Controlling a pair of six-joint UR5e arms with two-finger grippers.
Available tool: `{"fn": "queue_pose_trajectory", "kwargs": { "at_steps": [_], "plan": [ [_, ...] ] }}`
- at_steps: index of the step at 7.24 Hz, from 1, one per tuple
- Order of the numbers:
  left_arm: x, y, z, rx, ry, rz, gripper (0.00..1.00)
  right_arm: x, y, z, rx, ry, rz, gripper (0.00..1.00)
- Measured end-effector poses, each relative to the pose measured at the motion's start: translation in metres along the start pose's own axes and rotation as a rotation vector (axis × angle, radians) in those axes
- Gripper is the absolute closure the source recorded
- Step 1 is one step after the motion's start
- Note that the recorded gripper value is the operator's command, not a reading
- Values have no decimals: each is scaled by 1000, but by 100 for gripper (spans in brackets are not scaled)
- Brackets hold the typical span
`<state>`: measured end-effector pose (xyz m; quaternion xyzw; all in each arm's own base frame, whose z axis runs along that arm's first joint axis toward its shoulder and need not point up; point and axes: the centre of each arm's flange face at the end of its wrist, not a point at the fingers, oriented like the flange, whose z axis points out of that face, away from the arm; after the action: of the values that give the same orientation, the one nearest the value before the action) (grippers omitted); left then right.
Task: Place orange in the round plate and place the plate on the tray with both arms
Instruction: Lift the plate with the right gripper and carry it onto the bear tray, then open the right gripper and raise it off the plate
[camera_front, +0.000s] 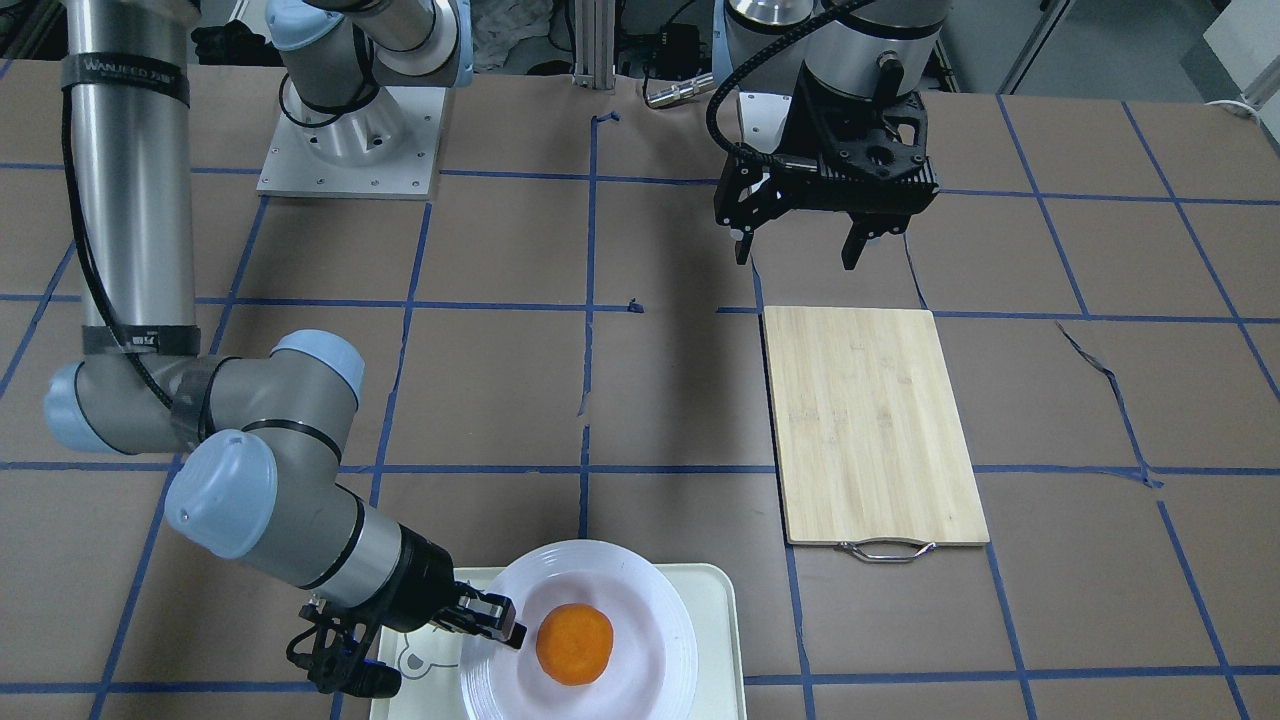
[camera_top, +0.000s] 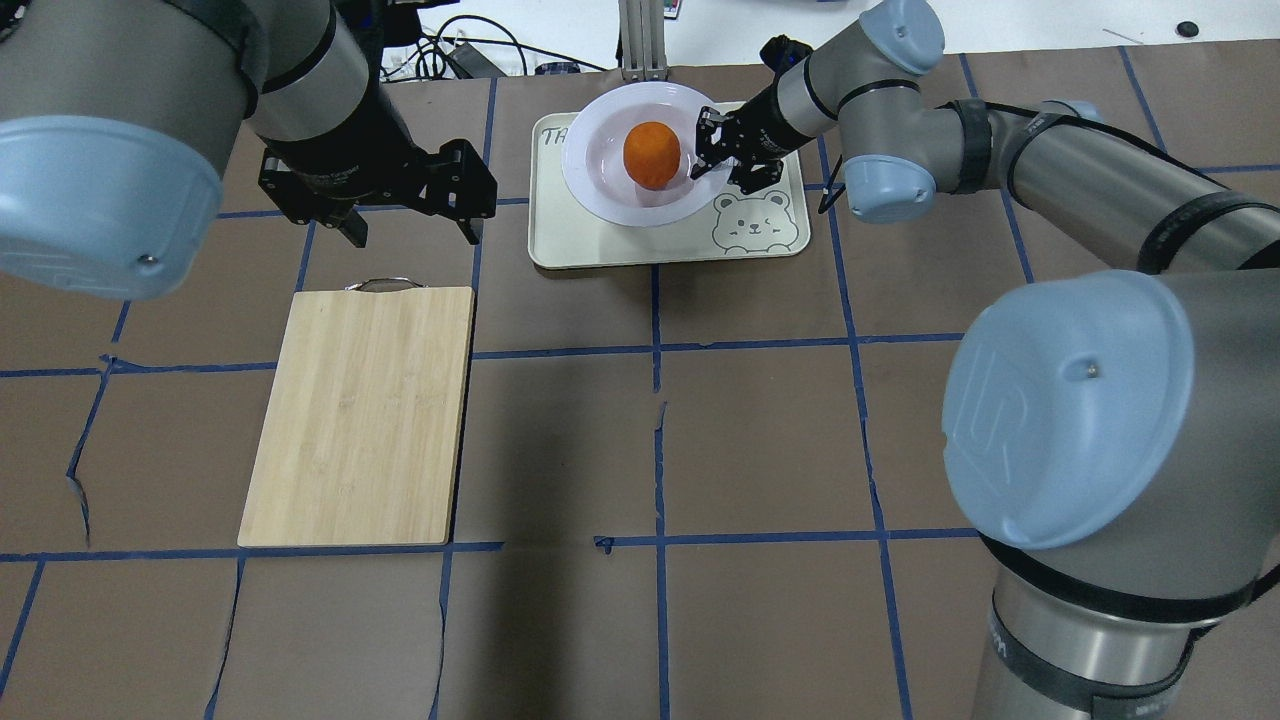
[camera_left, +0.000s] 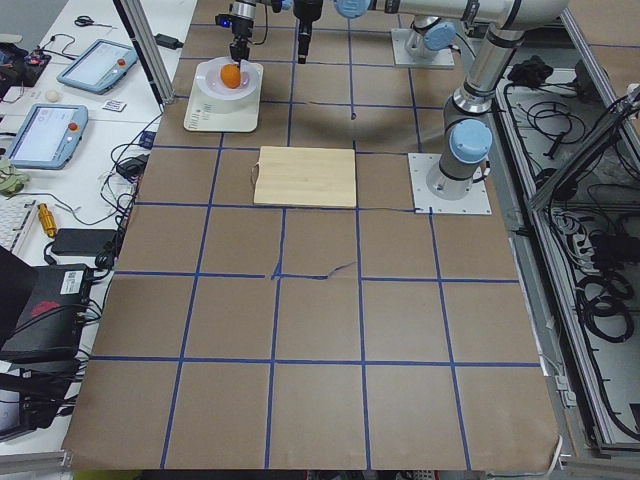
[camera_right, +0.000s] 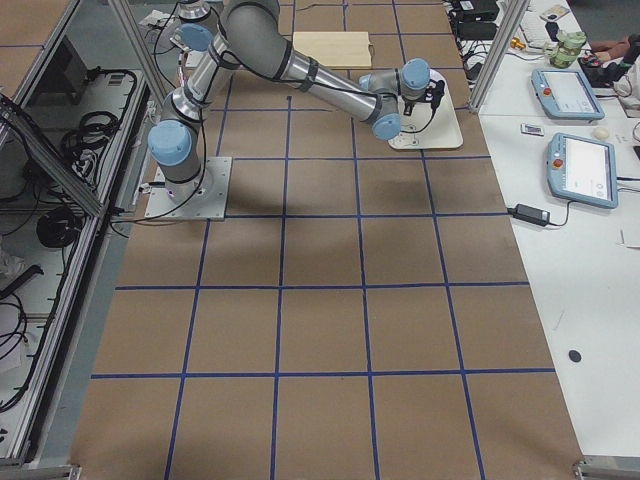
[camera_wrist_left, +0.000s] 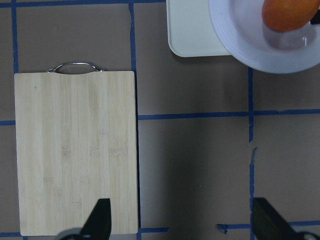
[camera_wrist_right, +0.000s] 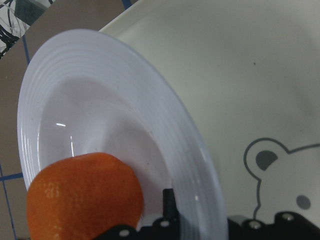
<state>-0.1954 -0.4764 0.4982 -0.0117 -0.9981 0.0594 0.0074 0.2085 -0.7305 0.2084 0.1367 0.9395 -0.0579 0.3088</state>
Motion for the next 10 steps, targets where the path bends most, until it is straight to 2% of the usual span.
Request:
{"fn": "queue_pose_trajectory", "kwargs": {
  "at_steps": [2, 4, 5, 6, 8, 9, 10],
  "plan": [
    [0, 0, 0, 0, 0, 0, 0, 16, -3, 22, -23, 12, 17, 91],
    [0, 0, 0, 0, 0, 0, 0, 21, -2, 27, -29, 22, 22, 42],
    [0, 0, 0, 0, 0, 0, 0, 22, -3, 26, -17, 47, 22, 20],
    [0, 0, 0, 0, 0, 0, 0, 21, -4, 19, 3, 76, 20, 11],
    [0, 0, 0, 1, 0, 0, 0, 4, -6, -27, 66, 141, 8, 10],
    [0, 0, 0, 0, 0, 0, 0, -2, -3, -64, 55, 186, 12, 10],
    [0, 0, 0, 0, 0, 0, 0, -8, 8, -108, 14, 257, 11, 8]
  ]
}}
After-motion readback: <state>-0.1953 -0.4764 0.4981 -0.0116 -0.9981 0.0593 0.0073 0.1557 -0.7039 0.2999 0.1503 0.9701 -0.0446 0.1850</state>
